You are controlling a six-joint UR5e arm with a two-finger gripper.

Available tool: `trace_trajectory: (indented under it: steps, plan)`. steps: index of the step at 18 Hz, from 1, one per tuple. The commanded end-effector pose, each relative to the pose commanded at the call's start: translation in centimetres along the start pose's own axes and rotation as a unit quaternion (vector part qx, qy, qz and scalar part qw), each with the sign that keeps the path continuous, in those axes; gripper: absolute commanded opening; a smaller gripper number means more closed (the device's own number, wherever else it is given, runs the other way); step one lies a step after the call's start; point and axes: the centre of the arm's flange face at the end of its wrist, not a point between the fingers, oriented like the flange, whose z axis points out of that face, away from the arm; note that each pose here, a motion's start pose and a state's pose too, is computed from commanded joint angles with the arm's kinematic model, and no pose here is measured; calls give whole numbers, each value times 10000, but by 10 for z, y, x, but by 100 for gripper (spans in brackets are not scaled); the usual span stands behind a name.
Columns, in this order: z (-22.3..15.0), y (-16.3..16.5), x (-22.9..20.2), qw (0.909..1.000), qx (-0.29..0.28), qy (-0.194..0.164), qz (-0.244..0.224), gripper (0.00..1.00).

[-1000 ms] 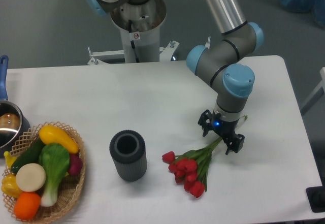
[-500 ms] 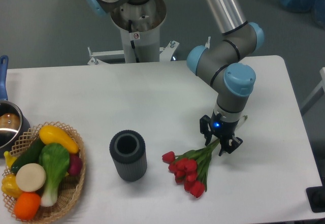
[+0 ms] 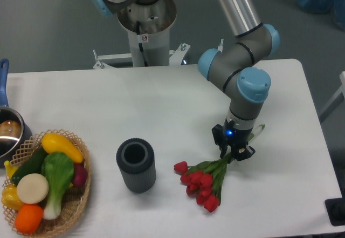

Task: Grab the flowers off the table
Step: 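Lift the grasped tulip bunch up off the table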

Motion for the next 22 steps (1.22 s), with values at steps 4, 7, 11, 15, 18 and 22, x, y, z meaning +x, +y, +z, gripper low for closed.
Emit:
trace_trajectory:
  steps: [4, 7, 11, 15, 18, 22]
  plan:
    - [-2, 0, -2, 10000, 2, -24, 5, 16]
    - [-9, -1, -6, 9999, 11, -100, 30, 16]
    - [-39, -6, -20, 9992, 80, -398, 23, 16]
    - [-91, -31, -30, 9938, 830, -736, 15, 16]
    - [-136, -44, -40, 9851, 1375, -976, -335, 16]
    - [-172, -67, -53, 9686, 2164, -999, -704, 16]
